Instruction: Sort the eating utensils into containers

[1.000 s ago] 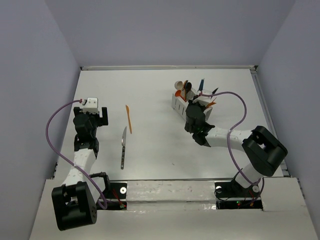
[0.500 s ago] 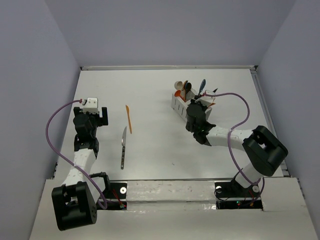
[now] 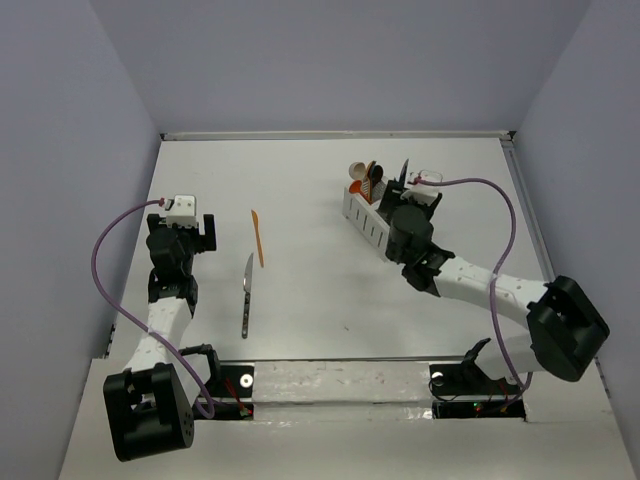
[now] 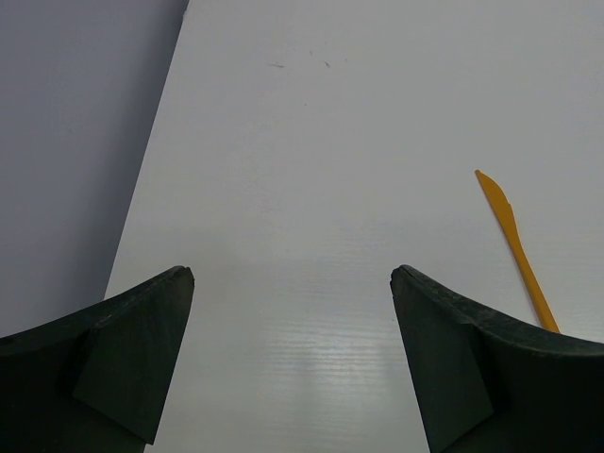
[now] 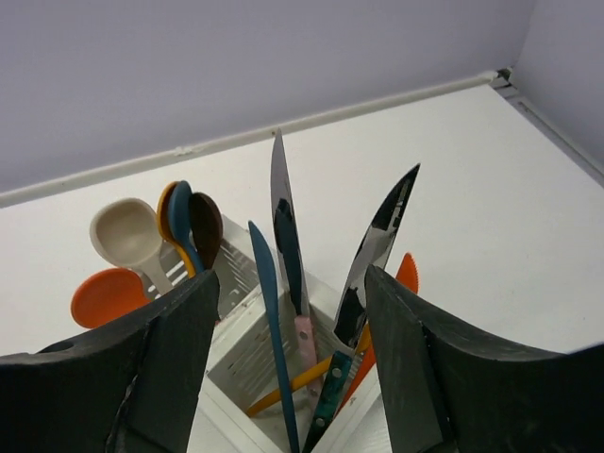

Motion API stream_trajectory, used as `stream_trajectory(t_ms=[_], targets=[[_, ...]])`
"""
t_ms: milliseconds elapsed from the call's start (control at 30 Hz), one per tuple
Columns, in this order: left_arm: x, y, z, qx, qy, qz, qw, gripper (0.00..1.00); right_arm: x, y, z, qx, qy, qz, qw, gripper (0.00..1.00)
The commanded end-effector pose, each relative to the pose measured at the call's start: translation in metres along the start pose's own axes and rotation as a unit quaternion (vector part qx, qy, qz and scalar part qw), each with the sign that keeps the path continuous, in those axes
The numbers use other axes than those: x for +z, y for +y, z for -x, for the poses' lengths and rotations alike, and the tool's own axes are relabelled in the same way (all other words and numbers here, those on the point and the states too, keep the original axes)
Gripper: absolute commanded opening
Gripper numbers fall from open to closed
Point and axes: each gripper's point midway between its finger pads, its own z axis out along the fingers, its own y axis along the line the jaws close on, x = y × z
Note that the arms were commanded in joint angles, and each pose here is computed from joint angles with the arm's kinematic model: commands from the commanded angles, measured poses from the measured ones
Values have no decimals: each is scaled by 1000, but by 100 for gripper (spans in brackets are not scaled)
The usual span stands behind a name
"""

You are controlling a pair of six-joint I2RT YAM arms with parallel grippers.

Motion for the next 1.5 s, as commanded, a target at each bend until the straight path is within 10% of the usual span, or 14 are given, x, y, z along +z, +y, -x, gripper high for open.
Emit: stream_trajectory(t_ms=[0, 333, 500, 1467], targets=[[-1, 3, 16, 8, -36, 4, 999, 99, -9, 15, 63, 14, -28, 60, 998, 69], [4, -15, 6, 33, 67, -74, 994, 99, -97, 188, 27, -94, 214, 358, 904, 71], [10, -4, -17, 23, 111, -42, 993, 98, -100, 258, -75, -173, 353, 384, 835, 72], [13, -2, -13, 16, 97, -35, 995, 98, -91, 336, -236, -267, 345, 472, 766, 67]])
